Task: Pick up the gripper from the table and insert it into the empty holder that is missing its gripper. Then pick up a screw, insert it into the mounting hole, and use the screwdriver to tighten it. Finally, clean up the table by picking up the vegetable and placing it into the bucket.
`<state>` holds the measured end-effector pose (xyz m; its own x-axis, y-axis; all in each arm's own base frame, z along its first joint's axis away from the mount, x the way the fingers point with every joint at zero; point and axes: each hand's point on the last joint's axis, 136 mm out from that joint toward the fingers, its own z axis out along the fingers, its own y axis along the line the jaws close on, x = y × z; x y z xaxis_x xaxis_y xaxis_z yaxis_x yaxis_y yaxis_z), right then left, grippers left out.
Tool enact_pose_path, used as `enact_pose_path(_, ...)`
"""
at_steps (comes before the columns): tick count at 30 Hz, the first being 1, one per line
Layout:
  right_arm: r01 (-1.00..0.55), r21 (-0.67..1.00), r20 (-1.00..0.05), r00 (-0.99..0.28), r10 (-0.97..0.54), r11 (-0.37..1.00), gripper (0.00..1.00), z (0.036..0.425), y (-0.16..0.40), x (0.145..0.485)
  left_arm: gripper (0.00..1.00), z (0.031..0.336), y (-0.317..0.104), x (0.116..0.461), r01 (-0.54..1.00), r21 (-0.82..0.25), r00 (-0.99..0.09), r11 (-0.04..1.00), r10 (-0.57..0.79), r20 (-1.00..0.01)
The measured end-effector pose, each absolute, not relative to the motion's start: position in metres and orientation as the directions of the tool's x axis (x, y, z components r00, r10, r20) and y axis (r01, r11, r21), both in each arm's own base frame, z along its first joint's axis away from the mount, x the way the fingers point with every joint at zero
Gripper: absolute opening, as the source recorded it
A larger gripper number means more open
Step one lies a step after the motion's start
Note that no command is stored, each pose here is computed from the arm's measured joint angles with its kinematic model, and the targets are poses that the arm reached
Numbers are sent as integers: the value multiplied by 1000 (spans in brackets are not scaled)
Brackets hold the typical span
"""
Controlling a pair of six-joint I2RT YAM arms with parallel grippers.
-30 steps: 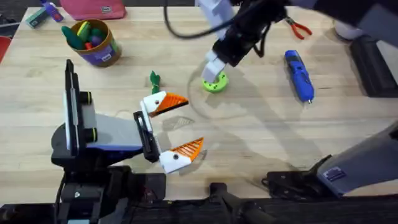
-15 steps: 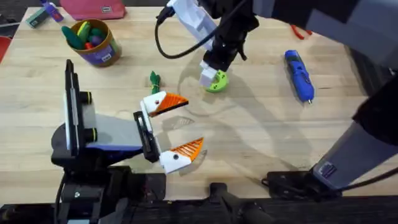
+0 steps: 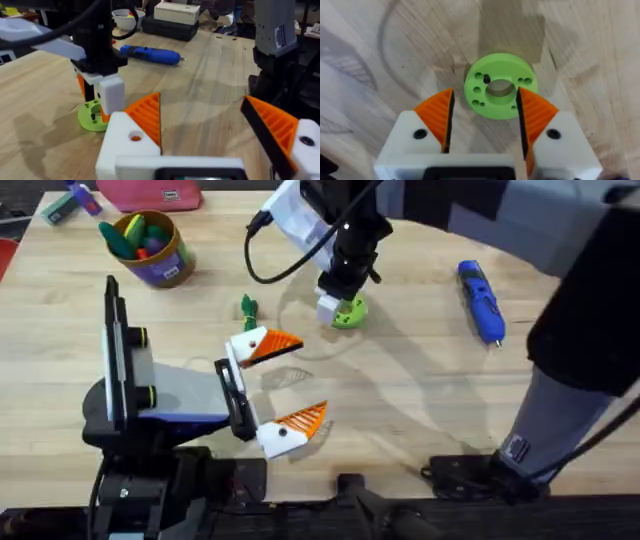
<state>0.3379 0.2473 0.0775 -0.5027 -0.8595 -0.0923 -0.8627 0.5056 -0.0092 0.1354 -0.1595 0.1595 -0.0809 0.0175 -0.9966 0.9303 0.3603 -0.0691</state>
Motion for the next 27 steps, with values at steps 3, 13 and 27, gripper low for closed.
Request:
enact_pose_path(3,-865,-6,-84,-499,-863,501,625,69,250,338,985,159,-160,135,930,-69,-81,360,18,-997)
enact_pose_path(13,-873,-15,-106,-483,-869,487,543,65,261,341,986,160,-159,135,930,-69,-81,361,18,-997)
enact_pose_path(27,-873,-13,-102,-483,-869,487,455,65,260,340,985,160,-159,135,930,-69,-81,361,18,-997)
